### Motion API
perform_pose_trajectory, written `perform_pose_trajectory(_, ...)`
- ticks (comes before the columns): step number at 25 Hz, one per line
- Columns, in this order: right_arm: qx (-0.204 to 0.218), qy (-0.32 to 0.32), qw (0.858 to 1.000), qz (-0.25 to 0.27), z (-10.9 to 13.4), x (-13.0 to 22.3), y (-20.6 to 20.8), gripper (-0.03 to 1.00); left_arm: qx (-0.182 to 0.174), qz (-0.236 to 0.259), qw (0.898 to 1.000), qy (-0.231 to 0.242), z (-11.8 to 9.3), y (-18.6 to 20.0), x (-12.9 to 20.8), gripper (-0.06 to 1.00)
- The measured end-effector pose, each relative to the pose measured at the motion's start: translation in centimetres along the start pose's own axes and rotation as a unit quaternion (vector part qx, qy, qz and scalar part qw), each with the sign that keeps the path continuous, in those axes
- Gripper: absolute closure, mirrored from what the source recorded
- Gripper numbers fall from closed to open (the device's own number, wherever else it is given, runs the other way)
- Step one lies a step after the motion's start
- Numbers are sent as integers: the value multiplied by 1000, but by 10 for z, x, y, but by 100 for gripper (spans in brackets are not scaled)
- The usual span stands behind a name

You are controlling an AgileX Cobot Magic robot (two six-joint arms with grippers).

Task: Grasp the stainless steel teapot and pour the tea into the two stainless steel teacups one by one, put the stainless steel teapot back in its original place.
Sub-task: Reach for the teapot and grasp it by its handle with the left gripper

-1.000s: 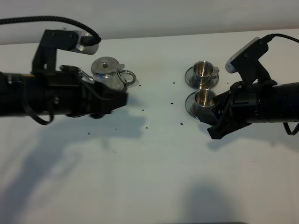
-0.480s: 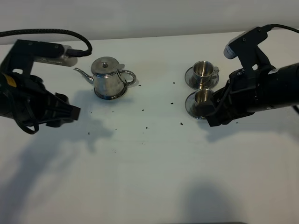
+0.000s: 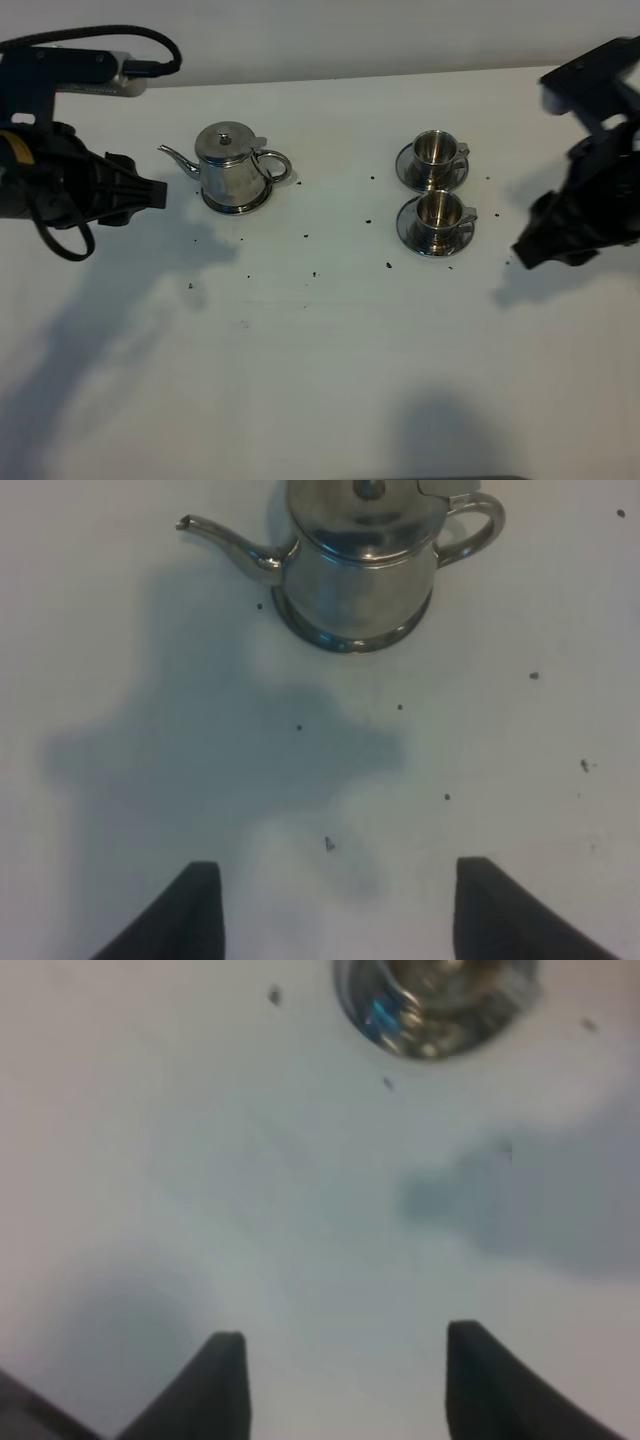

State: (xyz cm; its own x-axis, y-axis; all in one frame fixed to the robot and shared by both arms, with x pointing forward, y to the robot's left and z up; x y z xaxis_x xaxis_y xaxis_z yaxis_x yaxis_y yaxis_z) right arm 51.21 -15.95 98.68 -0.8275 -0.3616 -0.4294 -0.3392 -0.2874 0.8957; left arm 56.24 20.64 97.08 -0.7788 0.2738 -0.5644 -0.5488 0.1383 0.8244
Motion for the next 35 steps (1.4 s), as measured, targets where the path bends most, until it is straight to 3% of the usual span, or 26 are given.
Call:
perform_pose_trajectory(7,10,12,1000,-12,6,38,58,54,2,27,1000,-12,-1,-34,-19,41)
perform_pose_trajectory(18,13,22,999,-47,9,136,70,54,46,44,997,-38,-18,-67,-32,41)
perform_pose_trajectory(27,16,26,994,-103,8,175,59,54,49,33,997,-43,-19,-68,-36,41)
perform_pose_trajectory(35,16,27,993,-115,9,179,60,54,48,29,997,-44,-19,-68,-38,41)
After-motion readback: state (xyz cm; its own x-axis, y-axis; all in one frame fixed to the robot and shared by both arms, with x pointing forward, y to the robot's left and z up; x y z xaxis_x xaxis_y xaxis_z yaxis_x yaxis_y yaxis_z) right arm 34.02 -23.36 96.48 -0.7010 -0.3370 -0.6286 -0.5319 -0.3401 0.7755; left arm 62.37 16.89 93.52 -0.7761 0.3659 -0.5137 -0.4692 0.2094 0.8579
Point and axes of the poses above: a point on each arm's last joint axis where the gripper is mounted, y pointing back along that axis away from the gripper, z along the wrist's bending axis when the last joint is at zero, x = y × z, the point moved 10 cm from there along -y, pointing out along that axis toward the gripper, and after that the axes turned 7 degrees about -y, right-handed, at the moved point
